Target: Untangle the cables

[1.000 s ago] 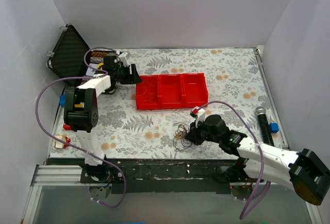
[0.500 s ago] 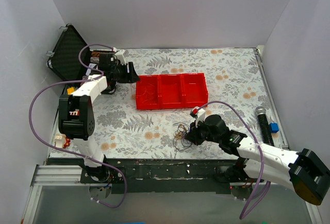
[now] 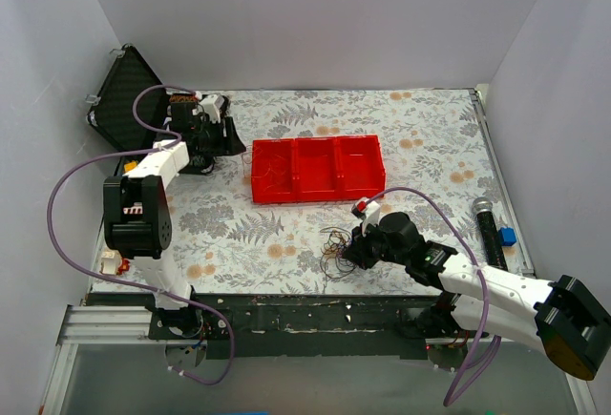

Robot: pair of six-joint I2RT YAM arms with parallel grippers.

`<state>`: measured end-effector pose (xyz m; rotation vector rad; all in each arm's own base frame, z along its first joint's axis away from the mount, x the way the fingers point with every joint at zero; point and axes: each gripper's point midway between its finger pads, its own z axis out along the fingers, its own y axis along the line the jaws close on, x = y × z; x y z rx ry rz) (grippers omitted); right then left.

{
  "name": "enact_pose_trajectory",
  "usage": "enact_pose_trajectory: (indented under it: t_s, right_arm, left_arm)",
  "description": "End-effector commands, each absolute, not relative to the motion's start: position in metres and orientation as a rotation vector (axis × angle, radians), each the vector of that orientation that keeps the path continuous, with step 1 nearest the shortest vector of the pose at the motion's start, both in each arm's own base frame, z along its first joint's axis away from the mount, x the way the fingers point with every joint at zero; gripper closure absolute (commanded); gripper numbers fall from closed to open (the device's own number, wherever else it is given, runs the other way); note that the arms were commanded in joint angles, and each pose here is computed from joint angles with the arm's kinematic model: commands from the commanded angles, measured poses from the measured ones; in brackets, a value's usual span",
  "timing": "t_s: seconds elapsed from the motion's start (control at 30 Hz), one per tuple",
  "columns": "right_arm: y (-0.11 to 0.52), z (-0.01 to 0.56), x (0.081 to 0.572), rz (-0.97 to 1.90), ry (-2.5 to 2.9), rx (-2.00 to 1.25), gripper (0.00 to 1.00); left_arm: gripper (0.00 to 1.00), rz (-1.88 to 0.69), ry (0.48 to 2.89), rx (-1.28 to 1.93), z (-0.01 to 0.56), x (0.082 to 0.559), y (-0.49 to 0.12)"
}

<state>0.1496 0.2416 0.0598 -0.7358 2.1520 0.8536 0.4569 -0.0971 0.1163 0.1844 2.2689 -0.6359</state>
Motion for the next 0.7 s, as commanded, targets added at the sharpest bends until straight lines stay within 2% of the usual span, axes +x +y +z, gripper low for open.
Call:
enact_pose_trajectory:
  t_s: [0.0, 0.33, 0.67]
  right_arm:
    - [0.251, 0.077, 0.157, 0.888, 2.077, -0.727, 0.98]
    - [0.252, 0.078, 0.157, 0.892, 2.07, -0.729, 0.98]
    - [0.253, 0.078, 0.156, 0.898, 2.07, -0.737, 0.98]
  left_arm:
    - [0.47, -0.743, 2.234, 0.285, 0.124, 0.446, -0.113]
    - [0.73, -0.809, 2.213, 0.304, 0.121, 0.451, -0.121]
    - [0.75, -0.776, 2.217, 0.332, 0.115, 0.447, -0.118]
